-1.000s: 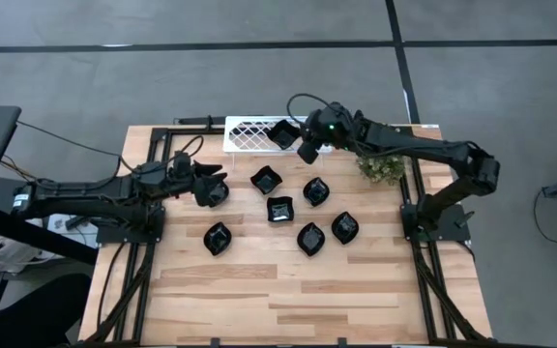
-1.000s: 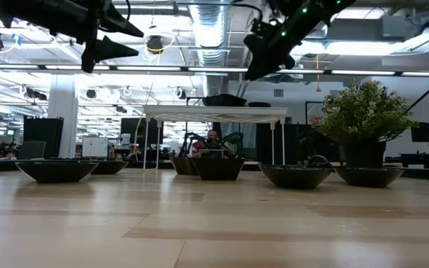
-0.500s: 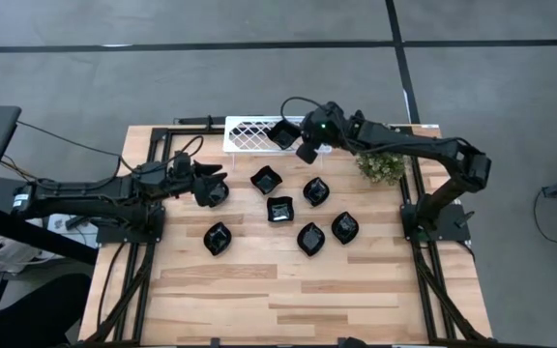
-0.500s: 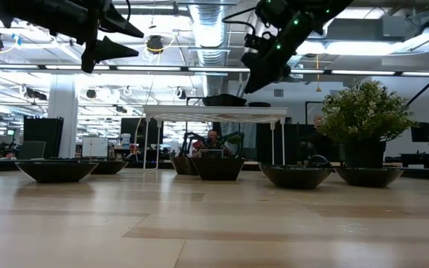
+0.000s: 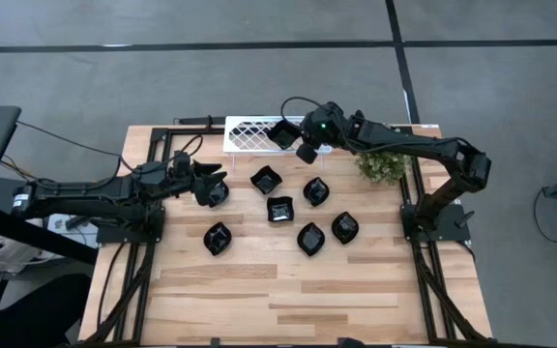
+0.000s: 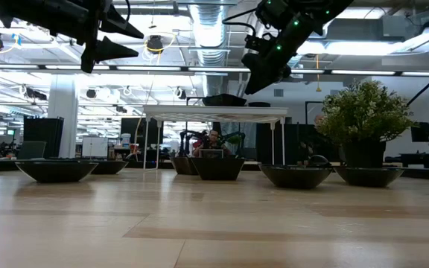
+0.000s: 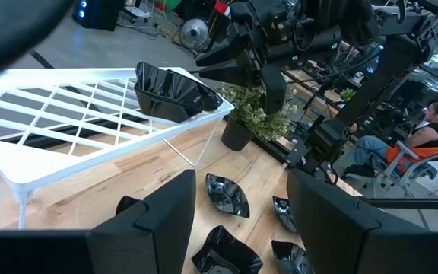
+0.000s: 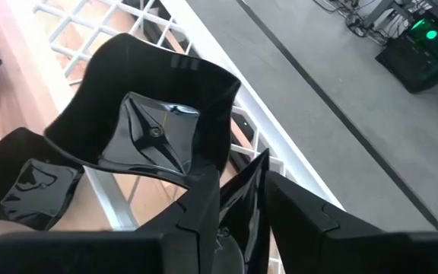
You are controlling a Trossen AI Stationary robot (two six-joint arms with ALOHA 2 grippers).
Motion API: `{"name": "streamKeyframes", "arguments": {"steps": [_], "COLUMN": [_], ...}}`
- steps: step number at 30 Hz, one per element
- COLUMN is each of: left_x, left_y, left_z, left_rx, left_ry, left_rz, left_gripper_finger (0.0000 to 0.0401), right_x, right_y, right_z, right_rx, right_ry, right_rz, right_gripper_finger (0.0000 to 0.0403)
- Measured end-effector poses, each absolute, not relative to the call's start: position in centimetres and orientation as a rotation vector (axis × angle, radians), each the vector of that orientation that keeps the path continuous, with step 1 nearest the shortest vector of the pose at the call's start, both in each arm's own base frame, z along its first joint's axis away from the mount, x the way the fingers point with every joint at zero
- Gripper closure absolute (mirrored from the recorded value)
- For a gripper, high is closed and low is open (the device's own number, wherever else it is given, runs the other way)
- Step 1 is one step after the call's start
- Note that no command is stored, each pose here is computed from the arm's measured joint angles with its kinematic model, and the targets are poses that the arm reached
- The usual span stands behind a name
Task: Pick & Place Mini shaped plates
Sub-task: Stack the distorted square plate on top of the other distorted square plates on the shelf
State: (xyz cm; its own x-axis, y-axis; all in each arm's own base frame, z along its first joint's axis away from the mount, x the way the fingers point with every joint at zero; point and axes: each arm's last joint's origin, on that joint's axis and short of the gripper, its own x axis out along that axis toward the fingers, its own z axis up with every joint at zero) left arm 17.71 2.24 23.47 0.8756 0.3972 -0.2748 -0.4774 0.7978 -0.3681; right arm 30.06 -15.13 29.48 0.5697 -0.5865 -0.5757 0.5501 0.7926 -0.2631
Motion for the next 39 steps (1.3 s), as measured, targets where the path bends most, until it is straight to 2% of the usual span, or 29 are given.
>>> {"name": "streamKeyframes", "arguments": {"steps": [11,21,32,39], "left_x": [17.7,17.7,17.7,17.7], "left_y": [2.2,2.2,2.2,2.2], "left_z": [23.5,23.5,23.5,23.5], "left_rx": [-0.443,-0.416,-0.400,-0.400], "left_ry": [0.188,0.194,0.195,0.194], "left_rz": [0.472,0.469,0.467,0.467], "left_gripper_finger": [0.0192,0.0192,0.0192,0.0192], "right_x": [30.1,30.0,30.1,31.2], "right_y": [-15.1,-15.3,-15.4,-15.5], "right_z": [29.5,29.5,29.6,28.4], "right_rx": [-0.056,-0.047,0.012,0.039], "right_ry": [0.696,0.691,0.645,0.666], "right_rz": [-0.665,-0.664,-0.664,-0.637], "right_gripper_finger": [0.0309,0.0397,0.0400,0.0401]}}
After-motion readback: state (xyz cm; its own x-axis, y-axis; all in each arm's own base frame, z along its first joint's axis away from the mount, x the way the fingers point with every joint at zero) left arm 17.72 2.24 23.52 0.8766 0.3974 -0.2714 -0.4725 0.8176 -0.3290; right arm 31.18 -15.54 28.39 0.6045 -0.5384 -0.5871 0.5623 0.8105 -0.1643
